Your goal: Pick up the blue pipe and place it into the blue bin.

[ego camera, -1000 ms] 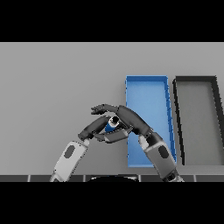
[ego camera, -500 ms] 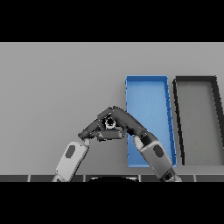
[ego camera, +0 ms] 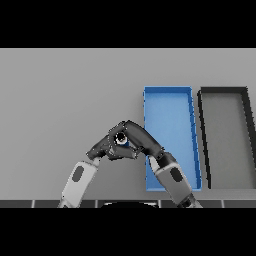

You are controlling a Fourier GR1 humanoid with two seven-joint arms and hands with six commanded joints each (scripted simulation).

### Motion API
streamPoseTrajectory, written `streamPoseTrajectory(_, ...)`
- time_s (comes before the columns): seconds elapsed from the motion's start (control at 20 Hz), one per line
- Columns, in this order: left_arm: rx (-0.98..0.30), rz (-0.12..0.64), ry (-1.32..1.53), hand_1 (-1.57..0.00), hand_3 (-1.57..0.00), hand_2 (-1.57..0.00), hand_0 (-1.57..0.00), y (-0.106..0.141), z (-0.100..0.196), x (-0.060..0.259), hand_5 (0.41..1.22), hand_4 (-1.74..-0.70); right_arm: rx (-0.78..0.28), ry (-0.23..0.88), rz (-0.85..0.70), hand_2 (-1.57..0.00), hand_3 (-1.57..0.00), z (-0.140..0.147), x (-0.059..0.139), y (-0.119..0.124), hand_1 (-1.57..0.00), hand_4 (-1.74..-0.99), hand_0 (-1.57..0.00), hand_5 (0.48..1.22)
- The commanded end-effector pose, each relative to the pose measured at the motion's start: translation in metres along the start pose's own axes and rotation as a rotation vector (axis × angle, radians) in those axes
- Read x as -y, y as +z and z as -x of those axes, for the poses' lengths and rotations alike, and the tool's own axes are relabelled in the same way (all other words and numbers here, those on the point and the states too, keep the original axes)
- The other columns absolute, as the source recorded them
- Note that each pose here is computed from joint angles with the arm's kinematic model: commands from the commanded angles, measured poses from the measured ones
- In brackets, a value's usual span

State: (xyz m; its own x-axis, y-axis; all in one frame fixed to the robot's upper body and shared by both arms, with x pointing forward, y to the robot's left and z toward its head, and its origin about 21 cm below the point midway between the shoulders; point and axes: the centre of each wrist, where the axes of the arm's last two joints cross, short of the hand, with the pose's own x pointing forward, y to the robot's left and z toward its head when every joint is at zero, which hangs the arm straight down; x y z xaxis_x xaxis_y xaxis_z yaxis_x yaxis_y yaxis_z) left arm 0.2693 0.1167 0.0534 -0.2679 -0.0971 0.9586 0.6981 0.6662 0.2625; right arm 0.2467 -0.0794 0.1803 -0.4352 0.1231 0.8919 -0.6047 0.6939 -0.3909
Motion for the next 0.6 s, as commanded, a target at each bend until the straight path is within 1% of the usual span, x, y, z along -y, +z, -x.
streamPoseTrajectory(0.0,0.014,0.031,0.009,-0.86,-0.75,-0.83,-0.94,0.0030,0.0007,-0.0004,1.221,-1.37,-0.014,-0.009,-0.004,-1.56,-1.55,-0.0022,-0.0024,0.0006,-1.56,-1.736,-1.56,1.205)
streamPoseTrajectory(0.05,0.012,0.055,-0.005,-0.69,-0.60,-0.66,-0.75,0.0023,0.0023,-0.0017,1.221,-1.28,-0.037,-0.018,-0.008,-1.56,-1.56,-0.0041,-0.0050,0.0018,-1.56,-1.737,-1.56,1.208)
streamPoseTrajectory(0.1,0.002,0.072,-0.010,-0.55,-0.48,-0.53,-0.60,0.0023,0.0025,-0.0008,1.221,-1.21,-0.049,-0.024,-0.008,-1.56,-1.56,-0.0047,-0.0062,0.0002,-1.56,-1.738,-1.56,1.211)
streamPoseTrajectory(0.2,-0.035,0.073,-0.033,-0.35,-0.30,-0.34,-0.38,0.0005,0.0007,-0.0007,1.029,-1.08,-0.077,-0.008,0.006,-1.57,-1.56,-0.0056,-0.0041,-0.0016,-1.57,-1.739,-1.57,1.214)
streamPoseTrajectory(0.3,-0.043,0.053,-0.024,-0.22,-0.19,-0.22,-0.24,0.0016,0.0005,-0.0017,0.848,-1.02,-0.082,0.004,0.010,-1.57,-1.57,-0.0056,-0.0056,-0.0003,-1.57,-1.740,-1.57,1.217)
streamPoseTrajectory(0.4,-0.046,0.048,-0.014,-0.14,-0.12,-0.14,-0.16,0.0036,0.0038,-0.0025,0.704,-0.98,-0.093,0.004,0.007,-1.57,-1.57,-0.0047,-0.0091,-0.0004,-1.57,-1.740,-1.57,1.218)
streamPoseTrajectory(0.45,-0.063,0.047,0.006,-0.11,-0.10,-0.11,-0.12,0.0048,0.0045,-0.0003,0.647,-0.97,-0.089,0.002,0.012,-1.57,-1.57,-0.0043,-0.0055,0.0016,-1.57,-1.740,-1.57,1.219)
streamPoseTrajectory(0.5,-0.077,0.043,0.019,-0.09,-0.08,-0.09,-0.10,0.0036,0.0046,0.0016,0.603,-0.97,-0.089,-0.005,0.011,-1.57,-1.57,-0.0046,-0.0076,0.0012,-1.57,-1.740,-1.57,1.219)
streamPoseTrajectory(0.55,-0.064,0.032,0.009,-0.07,-0.06,-0.07,-0.08,0.0034,0.0038,0.0019,0.567,-0.97,-0.083,-0.023,0.009,-1.57,-1.57,-0.0044,-0.0080,0.0030,-1.57,-1.741,-1.57,1.220)
